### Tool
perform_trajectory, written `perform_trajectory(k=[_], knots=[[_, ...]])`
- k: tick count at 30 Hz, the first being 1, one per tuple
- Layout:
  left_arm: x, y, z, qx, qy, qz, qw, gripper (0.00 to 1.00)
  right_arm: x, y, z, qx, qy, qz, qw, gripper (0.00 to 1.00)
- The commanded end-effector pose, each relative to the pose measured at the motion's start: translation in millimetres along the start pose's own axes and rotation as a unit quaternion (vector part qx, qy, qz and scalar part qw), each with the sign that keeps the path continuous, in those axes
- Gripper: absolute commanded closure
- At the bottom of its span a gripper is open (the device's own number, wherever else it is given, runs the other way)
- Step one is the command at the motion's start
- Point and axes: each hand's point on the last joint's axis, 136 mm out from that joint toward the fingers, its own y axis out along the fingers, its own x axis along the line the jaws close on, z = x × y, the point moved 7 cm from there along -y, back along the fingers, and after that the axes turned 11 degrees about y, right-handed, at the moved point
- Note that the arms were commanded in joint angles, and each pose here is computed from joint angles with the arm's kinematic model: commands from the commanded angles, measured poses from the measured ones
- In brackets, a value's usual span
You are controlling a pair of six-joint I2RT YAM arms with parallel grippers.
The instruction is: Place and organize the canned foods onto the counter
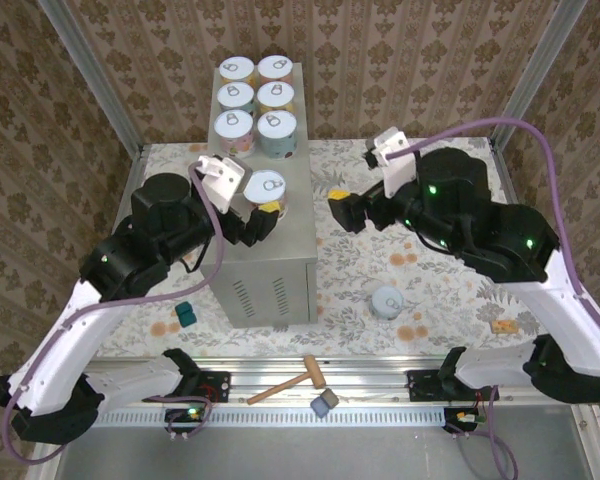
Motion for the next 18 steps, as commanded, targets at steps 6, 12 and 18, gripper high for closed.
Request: perform_trajectory(k=[6, 12, 18], knots=[[1, 14, 0, -0.020, -0.037, 0.013, 0.999, 0.00, 0, -5, 15, -0.022, 0.000, -0.028, 0.999, 0.00], [4, 16, 6, -0.019, -0.044, 0.006, 0.999, 0.08, 8, 8, 31, -0.005, -0.007, -0.060, 0.998, 0.00], [12, 13, 14, -0.024, -0.053, -0.008, 0.998, 0.19, 13, 21, 43, 0.007, -0.009, -0.077, 0.997, 0.00]])
